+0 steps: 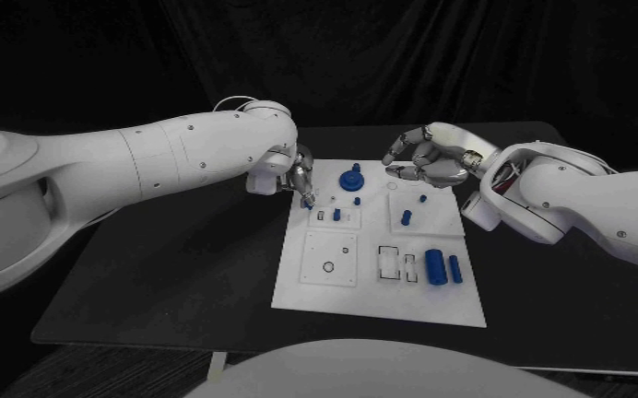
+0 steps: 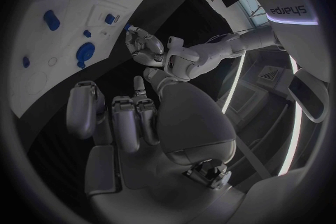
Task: Assemble the parts on the task board
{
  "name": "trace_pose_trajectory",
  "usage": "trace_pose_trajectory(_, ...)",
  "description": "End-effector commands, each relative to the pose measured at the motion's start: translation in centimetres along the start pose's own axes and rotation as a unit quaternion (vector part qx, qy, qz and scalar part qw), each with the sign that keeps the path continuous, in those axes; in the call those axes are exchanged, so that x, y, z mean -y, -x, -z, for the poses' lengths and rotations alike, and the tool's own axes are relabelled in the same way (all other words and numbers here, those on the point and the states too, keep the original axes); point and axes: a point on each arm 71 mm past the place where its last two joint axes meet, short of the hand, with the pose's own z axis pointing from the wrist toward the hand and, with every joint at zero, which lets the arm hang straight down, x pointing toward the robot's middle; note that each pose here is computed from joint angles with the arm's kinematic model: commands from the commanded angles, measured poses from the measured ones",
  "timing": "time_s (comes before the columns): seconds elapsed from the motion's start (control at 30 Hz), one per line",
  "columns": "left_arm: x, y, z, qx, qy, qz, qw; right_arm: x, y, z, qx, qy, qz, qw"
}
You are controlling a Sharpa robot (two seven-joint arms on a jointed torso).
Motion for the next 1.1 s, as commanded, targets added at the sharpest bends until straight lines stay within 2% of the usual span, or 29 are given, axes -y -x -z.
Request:
trace_pose_trajectory(0.03,0.17,0.13,0.08,-0.002,0.002,0.002,1.0,0.2,-0.3,-0.1,-0.022,-0.015,0.003,1.0)
trace_pose_trajectory(0.2,0.4,0.22,0.07,0.008,-0.003,0.008,1.0,0.5,-0.6,-0.1,-0.033,-0.024,0.002,0.999)
trace_pose_trajectory(0.4,0.46,0.08,0.05,0.01,-0.003,0.051,0.999,0.6,-0.7,-0.2,-0.038,-0.031,0.001,0.999)
trace_pose_trajectory(0.67,0.57,-0.64,-0.14,0.004,-0.004,0.065,0.998,1.1,-1.1,0.0,-0.042,-0.039,-0.002,0.998)
trace_pose_trajectory(1.1,0.73,-1.32,-0.42,0.011,-0.018,0.079,0.997,2.1,-1.7,0.3,-0.044,-0.049,-0.008,0.998)
